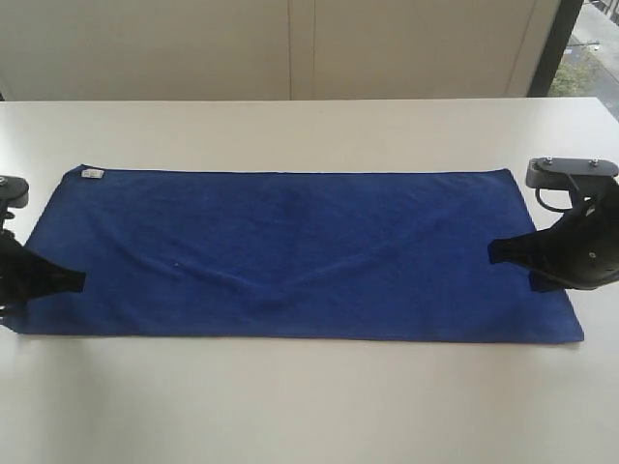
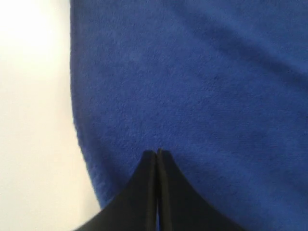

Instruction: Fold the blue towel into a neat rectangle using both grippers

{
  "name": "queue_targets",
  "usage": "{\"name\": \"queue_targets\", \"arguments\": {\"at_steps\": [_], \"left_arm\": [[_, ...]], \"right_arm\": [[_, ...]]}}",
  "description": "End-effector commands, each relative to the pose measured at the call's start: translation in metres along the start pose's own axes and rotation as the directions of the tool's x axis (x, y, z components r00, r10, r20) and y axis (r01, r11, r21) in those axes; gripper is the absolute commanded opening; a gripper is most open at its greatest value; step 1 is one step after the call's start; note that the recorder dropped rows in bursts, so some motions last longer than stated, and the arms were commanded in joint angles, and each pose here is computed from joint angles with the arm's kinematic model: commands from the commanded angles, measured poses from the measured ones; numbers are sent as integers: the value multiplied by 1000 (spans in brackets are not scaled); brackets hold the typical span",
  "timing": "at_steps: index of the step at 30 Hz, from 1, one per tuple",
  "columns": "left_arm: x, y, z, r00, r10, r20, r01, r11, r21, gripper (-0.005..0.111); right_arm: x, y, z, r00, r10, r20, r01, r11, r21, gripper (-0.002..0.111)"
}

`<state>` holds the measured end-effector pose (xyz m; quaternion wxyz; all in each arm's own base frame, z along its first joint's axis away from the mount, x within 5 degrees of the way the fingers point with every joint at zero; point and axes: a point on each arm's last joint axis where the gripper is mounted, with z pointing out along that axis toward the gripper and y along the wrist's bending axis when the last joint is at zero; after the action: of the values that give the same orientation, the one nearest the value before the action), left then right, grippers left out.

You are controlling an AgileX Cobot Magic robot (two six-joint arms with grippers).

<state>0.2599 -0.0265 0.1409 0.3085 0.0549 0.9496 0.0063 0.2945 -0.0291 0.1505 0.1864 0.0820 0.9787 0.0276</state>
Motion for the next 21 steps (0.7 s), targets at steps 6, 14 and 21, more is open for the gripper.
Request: {"name": "queue_targets", "arguments": {"at_steps": [6, 14, 21], "left_arm": [[17, 9, -1, 999, -27, -47, 22, 993, -120, 0], [22, 11, -1, 997, -40, -60, 32, 990, -140, 0], [22, 12, -1, 997, -40, -60, 31, 988, -153, 0]], "right_arm": [[1, 0, 0, 1000, -7, -2, 7, 1000, 2, 0], [2, 0, 0, 1000, -7, -12, 7, 1000, 1, 0], [6, 0, 1, 998, -15, -57, 15, 1000, 0, 0]]}}
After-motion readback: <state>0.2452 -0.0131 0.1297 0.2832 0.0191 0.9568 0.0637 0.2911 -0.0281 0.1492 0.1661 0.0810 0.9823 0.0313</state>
